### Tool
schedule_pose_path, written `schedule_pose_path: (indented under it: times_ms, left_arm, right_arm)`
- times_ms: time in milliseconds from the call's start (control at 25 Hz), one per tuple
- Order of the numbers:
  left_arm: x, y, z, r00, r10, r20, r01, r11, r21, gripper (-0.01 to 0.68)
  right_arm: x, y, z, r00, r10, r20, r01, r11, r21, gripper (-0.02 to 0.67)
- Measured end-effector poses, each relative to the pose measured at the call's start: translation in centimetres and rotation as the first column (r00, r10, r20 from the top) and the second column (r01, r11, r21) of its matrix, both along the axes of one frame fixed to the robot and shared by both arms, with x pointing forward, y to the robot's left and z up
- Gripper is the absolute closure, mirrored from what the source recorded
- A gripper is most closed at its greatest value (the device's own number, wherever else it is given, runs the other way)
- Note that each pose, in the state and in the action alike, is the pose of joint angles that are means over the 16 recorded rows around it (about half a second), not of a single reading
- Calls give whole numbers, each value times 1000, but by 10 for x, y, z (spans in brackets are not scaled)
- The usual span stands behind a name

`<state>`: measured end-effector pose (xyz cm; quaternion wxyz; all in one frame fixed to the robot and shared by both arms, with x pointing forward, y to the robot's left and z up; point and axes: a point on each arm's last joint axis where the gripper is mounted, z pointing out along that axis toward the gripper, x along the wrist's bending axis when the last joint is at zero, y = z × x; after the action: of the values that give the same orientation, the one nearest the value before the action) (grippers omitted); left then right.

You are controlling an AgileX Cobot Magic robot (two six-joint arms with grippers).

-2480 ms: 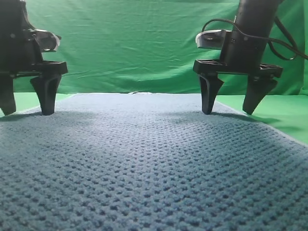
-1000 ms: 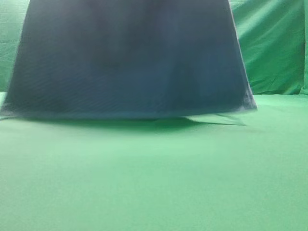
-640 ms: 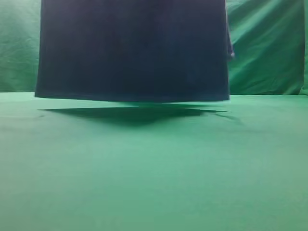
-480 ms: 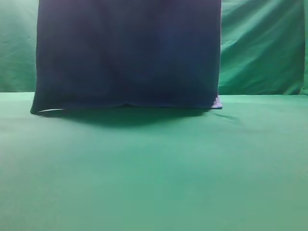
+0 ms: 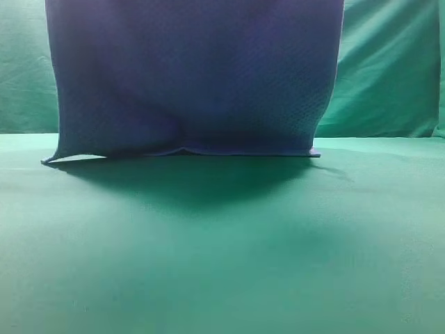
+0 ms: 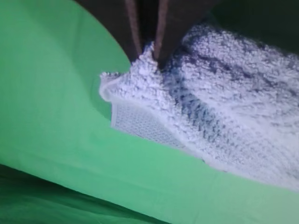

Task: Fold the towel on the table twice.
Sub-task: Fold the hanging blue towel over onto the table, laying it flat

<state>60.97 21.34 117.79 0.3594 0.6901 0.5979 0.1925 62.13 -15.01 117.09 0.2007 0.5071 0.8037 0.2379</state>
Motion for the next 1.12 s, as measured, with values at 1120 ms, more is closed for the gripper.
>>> schedule_pose_path:
  times_ms: [1120]
  left_arm:
    - [-229,31,-135,969,-84,-231,50,988,-149,673]
  right_arm:
    - [-217,-33,-124,967,10,-254,21,993,118,649]
